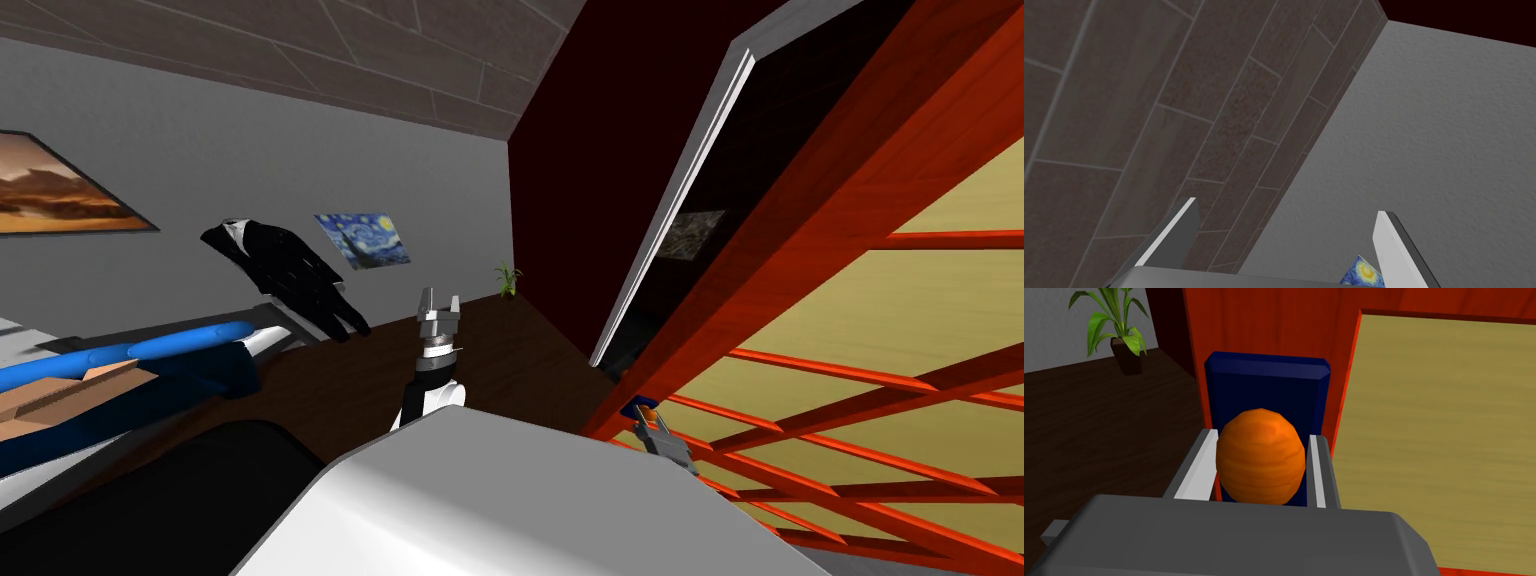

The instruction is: Pull the door open

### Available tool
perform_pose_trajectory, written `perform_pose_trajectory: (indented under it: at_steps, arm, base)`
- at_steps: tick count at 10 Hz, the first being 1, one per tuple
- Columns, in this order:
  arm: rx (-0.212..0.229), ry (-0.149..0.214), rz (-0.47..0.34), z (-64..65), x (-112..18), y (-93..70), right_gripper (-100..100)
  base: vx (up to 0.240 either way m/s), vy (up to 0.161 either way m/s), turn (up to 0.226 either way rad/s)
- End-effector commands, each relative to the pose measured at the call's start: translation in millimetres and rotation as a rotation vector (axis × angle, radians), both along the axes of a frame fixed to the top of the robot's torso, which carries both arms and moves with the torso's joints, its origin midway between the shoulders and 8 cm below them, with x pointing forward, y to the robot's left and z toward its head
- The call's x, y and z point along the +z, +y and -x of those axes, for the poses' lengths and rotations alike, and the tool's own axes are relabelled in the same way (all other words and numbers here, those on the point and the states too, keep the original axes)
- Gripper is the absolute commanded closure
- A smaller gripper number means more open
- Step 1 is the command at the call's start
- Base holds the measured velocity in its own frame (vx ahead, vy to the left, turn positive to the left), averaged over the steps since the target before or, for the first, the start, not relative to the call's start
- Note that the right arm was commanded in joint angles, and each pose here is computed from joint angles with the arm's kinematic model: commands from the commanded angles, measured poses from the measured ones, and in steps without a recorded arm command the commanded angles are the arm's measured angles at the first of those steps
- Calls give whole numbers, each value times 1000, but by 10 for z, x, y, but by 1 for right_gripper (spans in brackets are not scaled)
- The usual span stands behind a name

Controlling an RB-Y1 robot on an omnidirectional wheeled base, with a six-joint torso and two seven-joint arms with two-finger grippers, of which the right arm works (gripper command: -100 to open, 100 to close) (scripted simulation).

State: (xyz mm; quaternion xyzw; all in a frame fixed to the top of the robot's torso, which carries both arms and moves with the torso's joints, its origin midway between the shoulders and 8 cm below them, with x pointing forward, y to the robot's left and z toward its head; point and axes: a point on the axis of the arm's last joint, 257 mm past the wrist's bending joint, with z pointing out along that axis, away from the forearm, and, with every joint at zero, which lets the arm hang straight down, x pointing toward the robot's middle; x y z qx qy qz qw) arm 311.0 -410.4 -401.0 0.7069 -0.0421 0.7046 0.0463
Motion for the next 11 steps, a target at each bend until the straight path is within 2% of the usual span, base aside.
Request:
perform_pose_trajectory:
  at_steps: [1,5,6,7,11]
  arm:
    - [25,-1,-3,72,-3,37,100]
    - [70,-3,-6,210,10,66,100]
    - [64,1,-4,193,-11,67,100]
    - [74,3,-5,227,-20,71,100]
    - [102,0,-5,293,-8,67,100]
  base:
    - [-192,-49,113]
    - [-188,-36,104]
    - [-80,-3,13]
    - [-110,-14,109]
    - [-215,-37,127]
